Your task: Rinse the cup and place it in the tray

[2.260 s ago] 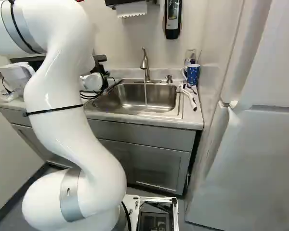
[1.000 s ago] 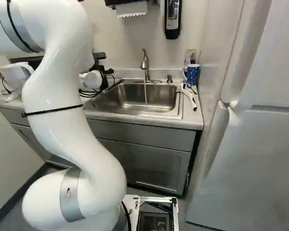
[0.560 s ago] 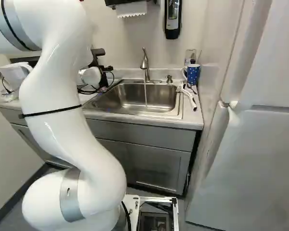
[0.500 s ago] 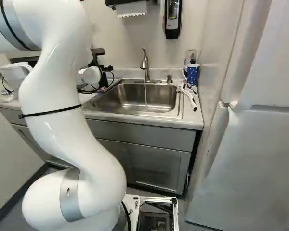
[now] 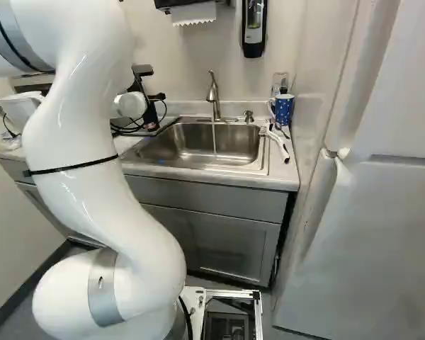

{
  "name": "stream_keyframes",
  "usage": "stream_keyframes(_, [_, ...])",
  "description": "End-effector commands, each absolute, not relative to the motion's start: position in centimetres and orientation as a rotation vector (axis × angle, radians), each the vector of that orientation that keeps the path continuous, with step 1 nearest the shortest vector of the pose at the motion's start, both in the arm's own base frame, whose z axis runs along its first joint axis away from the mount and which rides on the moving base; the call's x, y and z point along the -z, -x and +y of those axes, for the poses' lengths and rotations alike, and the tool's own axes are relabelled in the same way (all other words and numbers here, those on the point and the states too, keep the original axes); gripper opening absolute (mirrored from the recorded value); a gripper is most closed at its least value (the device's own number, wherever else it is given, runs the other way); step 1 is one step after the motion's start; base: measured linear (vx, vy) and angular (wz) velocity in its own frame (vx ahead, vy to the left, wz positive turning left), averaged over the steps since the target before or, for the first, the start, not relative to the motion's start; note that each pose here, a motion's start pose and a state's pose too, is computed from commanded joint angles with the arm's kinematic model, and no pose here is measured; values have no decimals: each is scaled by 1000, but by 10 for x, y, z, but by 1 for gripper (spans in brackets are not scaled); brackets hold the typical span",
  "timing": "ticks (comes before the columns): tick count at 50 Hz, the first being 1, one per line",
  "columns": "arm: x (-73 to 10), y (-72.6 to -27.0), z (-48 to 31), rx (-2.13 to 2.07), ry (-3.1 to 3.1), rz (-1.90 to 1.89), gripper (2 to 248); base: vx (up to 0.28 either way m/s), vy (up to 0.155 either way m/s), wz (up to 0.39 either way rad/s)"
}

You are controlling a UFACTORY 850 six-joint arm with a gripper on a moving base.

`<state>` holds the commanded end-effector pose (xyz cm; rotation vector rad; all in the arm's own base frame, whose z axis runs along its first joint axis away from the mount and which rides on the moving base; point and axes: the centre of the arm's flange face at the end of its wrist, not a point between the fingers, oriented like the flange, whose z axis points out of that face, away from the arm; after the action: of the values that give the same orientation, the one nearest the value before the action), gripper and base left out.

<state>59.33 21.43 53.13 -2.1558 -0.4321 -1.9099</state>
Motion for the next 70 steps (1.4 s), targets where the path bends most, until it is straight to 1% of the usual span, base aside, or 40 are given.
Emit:
stream_keyframes(24, [-556, -591, 204, 1930, 2154, -416, 247, 0, 0, 0])
stream_keyframes(70, [-603, -583, 143, 2005, 2186, -320, 247, 0, 0, 0])
